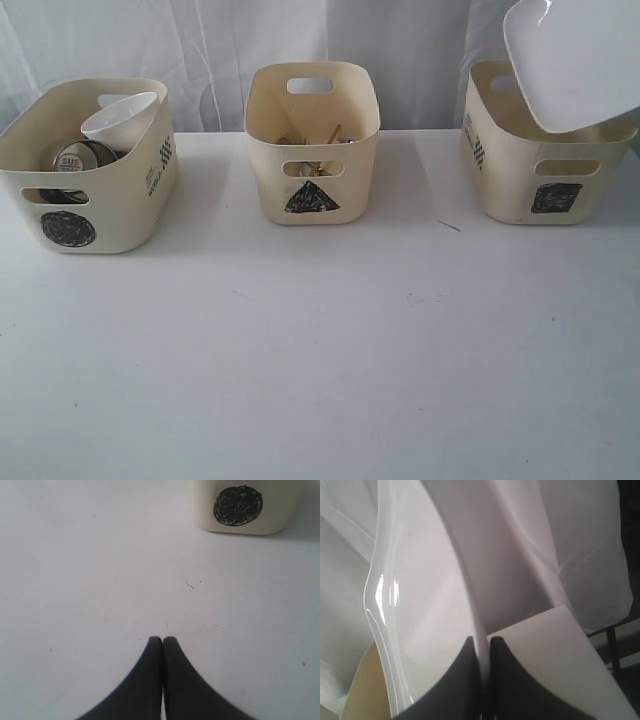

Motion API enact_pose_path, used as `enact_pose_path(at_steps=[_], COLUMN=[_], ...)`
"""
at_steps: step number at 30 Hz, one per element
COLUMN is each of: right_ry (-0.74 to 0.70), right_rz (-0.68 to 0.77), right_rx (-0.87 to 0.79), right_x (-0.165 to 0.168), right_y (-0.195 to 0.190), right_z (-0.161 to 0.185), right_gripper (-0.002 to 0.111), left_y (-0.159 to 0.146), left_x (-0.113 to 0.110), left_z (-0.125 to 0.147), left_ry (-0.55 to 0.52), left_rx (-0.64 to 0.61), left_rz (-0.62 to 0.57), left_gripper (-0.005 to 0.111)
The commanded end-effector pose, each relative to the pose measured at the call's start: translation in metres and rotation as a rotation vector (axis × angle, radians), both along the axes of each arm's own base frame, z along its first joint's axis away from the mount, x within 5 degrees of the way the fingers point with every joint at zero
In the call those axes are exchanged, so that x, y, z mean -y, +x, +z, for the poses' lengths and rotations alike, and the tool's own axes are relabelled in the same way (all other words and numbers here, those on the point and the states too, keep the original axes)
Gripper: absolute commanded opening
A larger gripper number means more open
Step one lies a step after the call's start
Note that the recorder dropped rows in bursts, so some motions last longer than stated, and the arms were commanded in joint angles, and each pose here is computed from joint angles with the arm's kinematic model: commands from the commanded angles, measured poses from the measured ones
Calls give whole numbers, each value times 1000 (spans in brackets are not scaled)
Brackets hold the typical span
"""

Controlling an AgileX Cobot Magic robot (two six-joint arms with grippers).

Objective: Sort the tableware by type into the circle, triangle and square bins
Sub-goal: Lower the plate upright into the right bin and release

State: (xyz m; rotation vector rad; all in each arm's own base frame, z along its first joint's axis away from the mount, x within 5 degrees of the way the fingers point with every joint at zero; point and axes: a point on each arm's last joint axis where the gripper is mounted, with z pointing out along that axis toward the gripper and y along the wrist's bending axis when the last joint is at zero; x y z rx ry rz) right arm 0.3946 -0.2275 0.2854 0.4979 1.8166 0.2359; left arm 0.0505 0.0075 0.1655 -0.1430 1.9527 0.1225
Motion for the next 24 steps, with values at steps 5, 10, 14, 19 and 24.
enact_pose_path(at_steps=[5,10,14,19,24], right_ry=[32,43,65,224,292], right_rz=[50,78,119,220,372], right_rx=[-19,-17,-8,44,106], right_x=[-17,-20,-24,-41,-68], right_y=[19,21,21,15,-5], right_z=[-19,-20,-19,1,50], right_gripper=[1,18,36,40,12], left_y=[0,0,0,0,0], left_x=[0,0,0,0,0], left_z=[-1,-1,-1,-1,-1], left_ry=[-5,-5,-5,-5,-5], left_rx=[3,3,3,3,3], left_rz=[-6,-6,-6,-6,-6], left_gripper=[0,0,0,0,0])
